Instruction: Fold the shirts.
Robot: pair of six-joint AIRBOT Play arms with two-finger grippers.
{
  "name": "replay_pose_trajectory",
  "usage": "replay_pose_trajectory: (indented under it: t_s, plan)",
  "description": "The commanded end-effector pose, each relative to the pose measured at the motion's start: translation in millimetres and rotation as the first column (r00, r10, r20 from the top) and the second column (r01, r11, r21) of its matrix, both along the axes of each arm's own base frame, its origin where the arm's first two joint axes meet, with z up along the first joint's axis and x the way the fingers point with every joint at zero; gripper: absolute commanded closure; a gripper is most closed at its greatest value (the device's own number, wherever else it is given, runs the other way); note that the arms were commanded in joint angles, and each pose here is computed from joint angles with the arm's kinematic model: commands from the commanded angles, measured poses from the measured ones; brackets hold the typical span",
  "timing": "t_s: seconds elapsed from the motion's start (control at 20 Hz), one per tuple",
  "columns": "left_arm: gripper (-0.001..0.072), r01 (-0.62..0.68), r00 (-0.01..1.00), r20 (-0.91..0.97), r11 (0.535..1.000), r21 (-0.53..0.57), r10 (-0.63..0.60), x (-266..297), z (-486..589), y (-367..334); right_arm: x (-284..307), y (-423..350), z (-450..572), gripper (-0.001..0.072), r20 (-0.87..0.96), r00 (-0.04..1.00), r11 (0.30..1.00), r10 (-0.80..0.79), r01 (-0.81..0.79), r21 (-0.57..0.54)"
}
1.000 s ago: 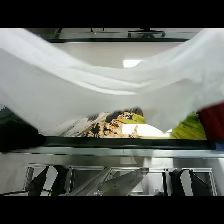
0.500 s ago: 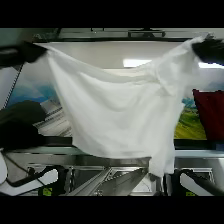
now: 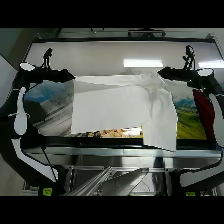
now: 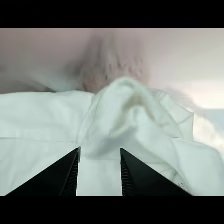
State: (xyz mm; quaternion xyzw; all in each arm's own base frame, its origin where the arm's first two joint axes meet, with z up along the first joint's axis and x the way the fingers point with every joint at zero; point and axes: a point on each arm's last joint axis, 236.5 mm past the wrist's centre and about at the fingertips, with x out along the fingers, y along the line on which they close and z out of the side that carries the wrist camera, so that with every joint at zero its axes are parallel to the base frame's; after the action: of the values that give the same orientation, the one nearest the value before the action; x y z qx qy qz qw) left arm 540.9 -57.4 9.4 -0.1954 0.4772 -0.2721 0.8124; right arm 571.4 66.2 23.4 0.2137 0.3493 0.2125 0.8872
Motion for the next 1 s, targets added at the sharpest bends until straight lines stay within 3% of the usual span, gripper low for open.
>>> replay_pose_trajectory:
  t_s: [0.0,0.05,0.1,0.2,0.35,0.45,0.55,0.95]
  plan:
    - [0.0474,0.027,0.997,-0.071,0.999,-0.027,-0.029,-4.7,14.2,16.4,0.4,-16.4,10.6,0.0371,0.005,1.000,0.999,-0.020,0.020,0.036]
    - [0.0474,0.019,0.994,-0.108,1.000,-0.014,-0.021,-14.3,24.8,31.4,-10.7,-24.9,27.5,0.0241,0.008,1.000,0.999,0.004,-0.004,0.052]
    - [0.0475,0.013,0.988,-0.151,1.000,0.018,-0.010,-27.1,31.3,47.3,-24.7,-33.5,42.0,0.0227,-0.006,1.000,0.997,0.024,-0.024,0.080]
    - [0.0497,0.014,0.967,-0.253,0.997,0.076,0.006,-63.8,38.8,74.4,-62.0,-57.2,54.7,0.0231,-0.083,0.994,0.994,0.068,-0.061,0.092]
    - [0.0496,-0.055,0.936,-0.344,0.997,0.052,0.069,-121.5,35.5,82.7,-123.9,-97.0,35.6,0.0233,-0.263,0.960,0.993,0.101,-0.083,0.081]
    - [0.0495,-0.089,0.909,-0.405,0.996,0.029,0.094,-166.6,14.8,71.8,-157.4,-122.0,17.3,0.0317,-0.349,0.934,0.994,0.078,-0.044,0.105]
    - [0.0494,-0.115,0.880,-0.463,0.993,0.014,0.108,-208.2,-13.6,54.0,-179.5,-141.1,1.5,0.0339,-0.394,0.919,0.990,0.022,0.036,0.139]
    - [0.0493,-0.255,0.796,-0.552,0.965,0.065,0.247,-281.8,-100.6,26.5,-208.3,-143.5,-31.8,0.0339,-0.461,0.888,0.982,0.014,0.075,0.176]
